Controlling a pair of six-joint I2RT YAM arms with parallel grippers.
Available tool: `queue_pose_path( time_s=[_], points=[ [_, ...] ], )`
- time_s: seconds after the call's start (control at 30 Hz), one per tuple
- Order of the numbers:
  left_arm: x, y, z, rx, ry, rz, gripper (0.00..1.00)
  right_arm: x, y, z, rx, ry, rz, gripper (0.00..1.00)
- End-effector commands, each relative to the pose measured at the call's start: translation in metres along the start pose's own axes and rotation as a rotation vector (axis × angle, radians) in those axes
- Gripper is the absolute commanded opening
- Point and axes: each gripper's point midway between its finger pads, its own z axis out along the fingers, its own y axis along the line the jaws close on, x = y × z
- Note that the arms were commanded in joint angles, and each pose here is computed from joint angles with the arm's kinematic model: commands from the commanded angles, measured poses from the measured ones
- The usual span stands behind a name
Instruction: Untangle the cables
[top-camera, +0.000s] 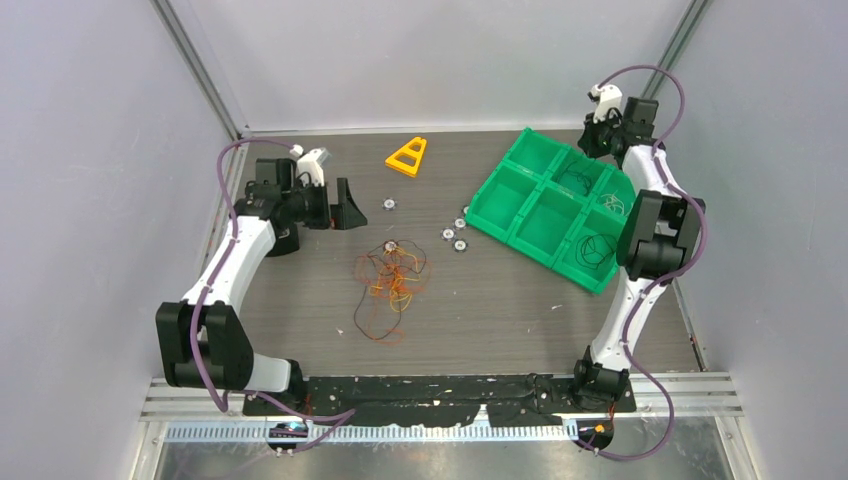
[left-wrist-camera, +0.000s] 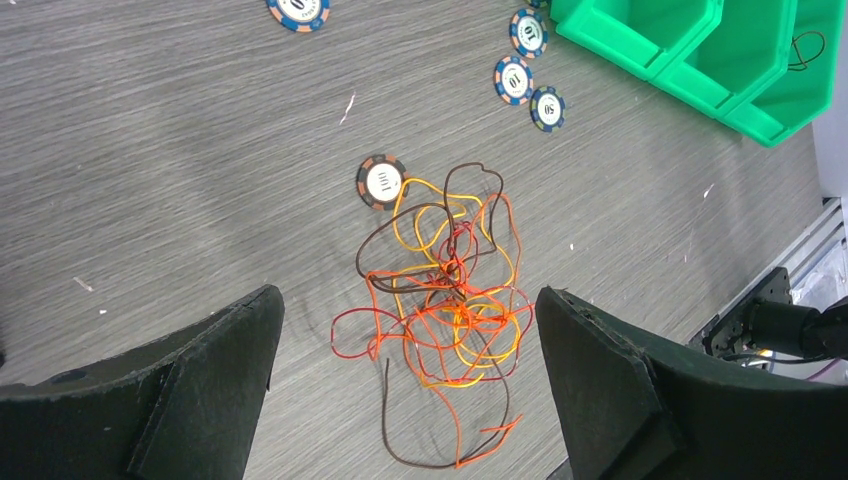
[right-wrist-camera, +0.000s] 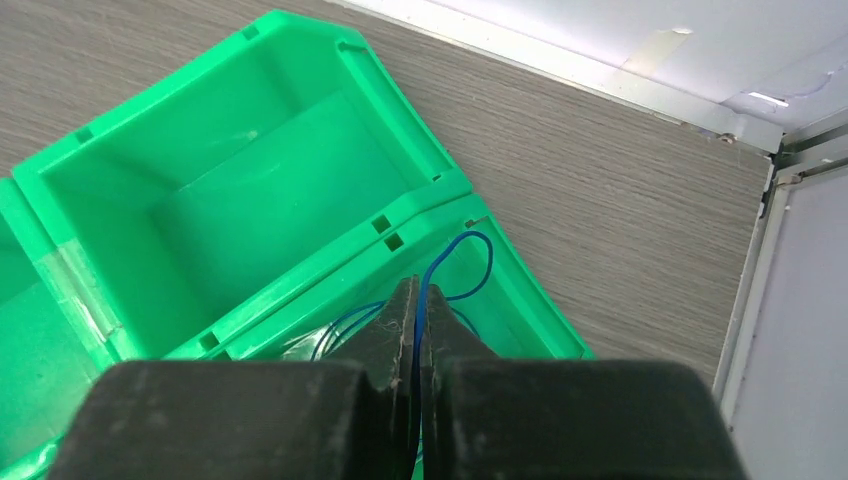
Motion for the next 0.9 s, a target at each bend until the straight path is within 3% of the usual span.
queue_pose_path(
  time_s=[0.0, 0.1, 0.23, 0.37, 0.47, 0.53, 0.6, 0.63, 0.7, 0.8, 0.87],
  points=[
    [-0.017, -0.005, -0.005, -0.001, -0.026, 0.039, 1.00, -0.003, 0.002, 0.003, 0.030, 0.047, -0.133, 0.06],
    [-0.018, -0.005, -0.007, -0.006, -0.029, 0.042, 1.00, 0.000, 0.005, 0.005, 0.028, 0.077, -0.119, 0.29],
    [-0.017, -0.007, -0.011, -0.009, -0.032, 0.052, 1.00, -0.021, 0.005, -0.005, 0.032, 0.049, -0.101, 0.53],
    [-0.015, -0.008, -0.013, -0.011, -0.034, 0.057, 1.00, -0.048, 0.007, -0.029, 0.022, -0.004, -0.075, 0.71],
    [-0.014, -0.008, -0.013, -0.008, -0.037, 0.055, 1.00, -0.063, 0.009, -0.051, 0.002, -0.037, -0.047, 0.74],
    [-0.013, -0.009, -0.013, -0.003, -0.041, 0.053, 0.99, -0.067, 0.011, -0.060, -0.023, -0.052, -0.037, 0.69],
    [-0.013, -0.010, -0.013, 0.000, -0.041, 0.050, 0.99, -0.069, 0.013, -0.064, -0.045, -0.056, -0.027, 0.53],
    [-0.013, -0.010, -0.013, 0.001, -0.040, 0.050, 1.00, -0.070, 0.014, -0.064, -0.064, -0.061, -0.023, 0.36],
    [-0.013, -0.010, -0.013, 0.003, -0.039, 0.051, 1.00, -0.069, 0.018, -0.064, -0.090, -0.058, 0.001, 0.22],
    [-0.015, -0.011, -0.015, 0.001, -0.039, 0.065, 1.00, -0.066, 0.024, -0.065, -0.131, -0.044, 0.042, 0.07],
    [-0.015, -0.012, -0.016, 0.001, -0.037, 0.077, 1.00, -0.062, 0.024, -0.067, -0.134, -0.033, 0.048, 0.06]
  ],
)
